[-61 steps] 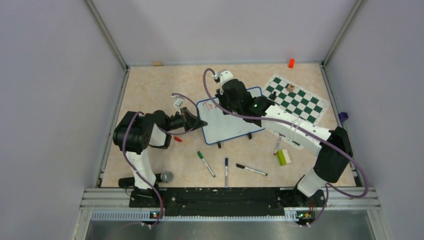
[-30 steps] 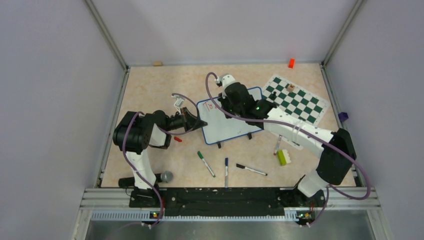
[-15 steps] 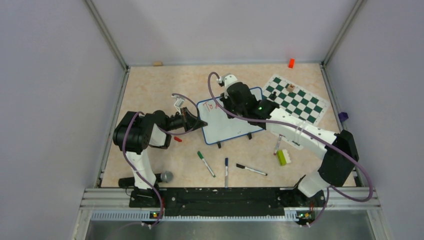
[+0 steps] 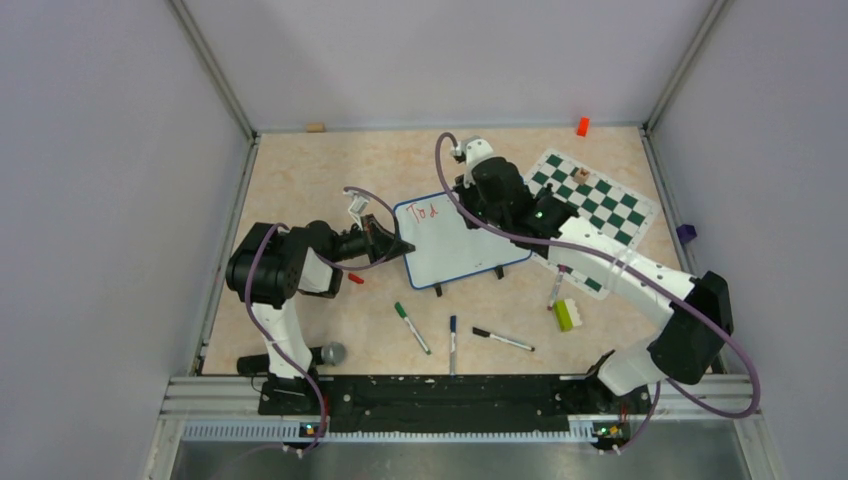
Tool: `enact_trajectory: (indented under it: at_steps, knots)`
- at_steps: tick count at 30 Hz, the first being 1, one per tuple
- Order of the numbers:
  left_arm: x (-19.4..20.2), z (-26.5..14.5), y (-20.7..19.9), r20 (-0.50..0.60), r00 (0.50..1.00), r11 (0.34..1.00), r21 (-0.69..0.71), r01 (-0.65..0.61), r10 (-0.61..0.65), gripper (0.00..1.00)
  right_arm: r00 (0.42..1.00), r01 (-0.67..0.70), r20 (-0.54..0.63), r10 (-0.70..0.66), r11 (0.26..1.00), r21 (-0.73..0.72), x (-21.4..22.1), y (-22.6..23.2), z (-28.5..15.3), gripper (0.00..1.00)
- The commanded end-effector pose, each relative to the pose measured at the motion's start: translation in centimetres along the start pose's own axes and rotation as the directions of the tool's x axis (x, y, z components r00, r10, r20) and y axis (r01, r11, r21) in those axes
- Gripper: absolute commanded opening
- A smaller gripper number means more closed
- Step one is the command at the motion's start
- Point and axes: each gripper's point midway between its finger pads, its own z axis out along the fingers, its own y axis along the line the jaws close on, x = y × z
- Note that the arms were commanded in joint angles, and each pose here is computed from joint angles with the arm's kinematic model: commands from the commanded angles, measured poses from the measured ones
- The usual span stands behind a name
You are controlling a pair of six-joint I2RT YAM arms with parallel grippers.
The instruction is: Write a sentence on the whiteboard
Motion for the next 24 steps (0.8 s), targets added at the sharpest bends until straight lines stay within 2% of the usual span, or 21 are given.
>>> enact_trajectory:
  at_steps: [1,13,24]
  knots:
    - [0.06,0.07,-1.59,-0.02,0.989,0.986,0.087,-0.145,0.147,0.0,0.997,-0.042,0.064,0.041,0.999,0.019,-1.28,-1.11,-0.52,0.0]
    - [0.05,0.1,-1.33,-0.013,0.99,0.987,0.075,-0.142,0.143,0.0,0.992,-0.052,0.119,0.052,0.999,-0.003,-1.05,-1.28,-0.94,0.0]
    - [0.11,0.13,-1.3,-0.013,0.99,0.987,0.073,-0.14,0.141,0.0,0.992,-0.047,0.119,0.048,0.999,-0.014,-0.83,-1.13,-0.96,0.0]
